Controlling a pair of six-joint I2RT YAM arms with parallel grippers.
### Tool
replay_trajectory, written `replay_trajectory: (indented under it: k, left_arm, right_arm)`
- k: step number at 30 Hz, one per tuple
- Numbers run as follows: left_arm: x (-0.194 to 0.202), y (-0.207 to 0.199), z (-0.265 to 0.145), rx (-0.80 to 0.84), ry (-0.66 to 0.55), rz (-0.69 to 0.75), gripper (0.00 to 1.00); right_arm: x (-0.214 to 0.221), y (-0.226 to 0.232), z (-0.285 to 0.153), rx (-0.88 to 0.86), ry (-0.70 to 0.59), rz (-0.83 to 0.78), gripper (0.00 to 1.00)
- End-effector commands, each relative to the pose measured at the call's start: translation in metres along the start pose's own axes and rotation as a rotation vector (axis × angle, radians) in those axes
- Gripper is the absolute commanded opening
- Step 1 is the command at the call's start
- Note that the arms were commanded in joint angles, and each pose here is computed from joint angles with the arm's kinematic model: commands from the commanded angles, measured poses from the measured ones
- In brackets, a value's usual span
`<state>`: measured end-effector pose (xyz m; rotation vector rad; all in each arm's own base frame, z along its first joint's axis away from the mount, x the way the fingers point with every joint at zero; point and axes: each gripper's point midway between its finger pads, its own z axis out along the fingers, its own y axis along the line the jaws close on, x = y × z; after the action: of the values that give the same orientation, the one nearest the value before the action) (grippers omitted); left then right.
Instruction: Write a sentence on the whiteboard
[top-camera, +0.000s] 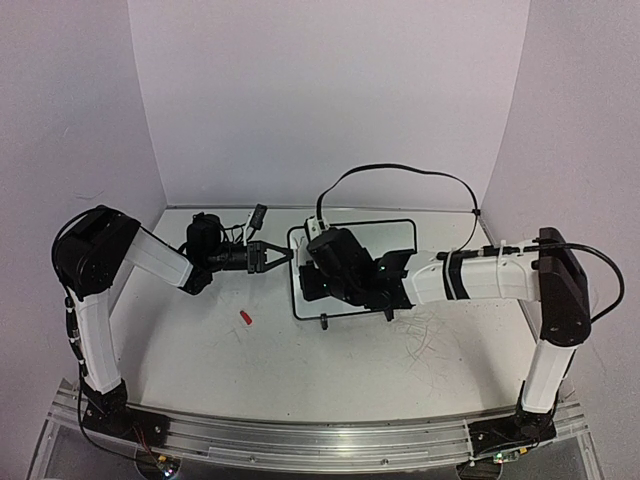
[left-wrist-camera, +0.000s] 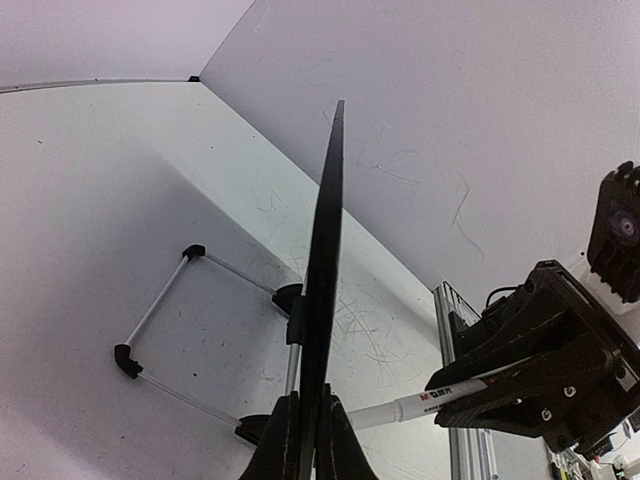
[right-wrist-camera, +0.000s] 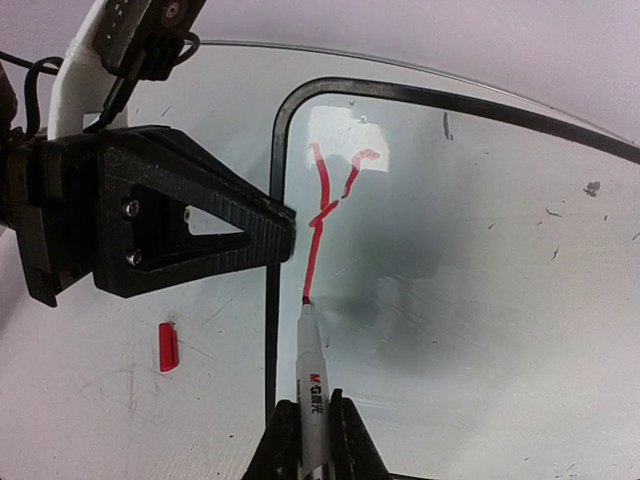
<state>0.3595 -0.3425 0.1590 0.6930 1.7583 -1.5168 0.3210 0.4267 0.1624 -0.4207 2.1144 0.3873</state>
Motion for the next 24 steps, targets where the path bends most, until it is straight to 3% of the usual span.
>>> replay_trajectory:
  k: [1, 6, 24]
  left_arm:
    - [-0.02, -0.025, 0.0, 0.062, -0.022, 0.049, 0.0]
    - [-0.021, -0.026, -0.001, 0.062, -0.024, 0.052, 0.0]
    - [-0.02, -0.026, -0.002, 0.062, -0.022, 0.051, 0.0]
  right_arm:
    - [-0.036, 0.001, -0.018, -0.007, -0.072, 0.014, 0.0]
    - [-0.055, -0.002, -0.037, -0.03, -0.13, 0.036, 0.0]
    - [-0.053, -0.02, -0.018, 0.017, -0.123, 0.039, 0.0]
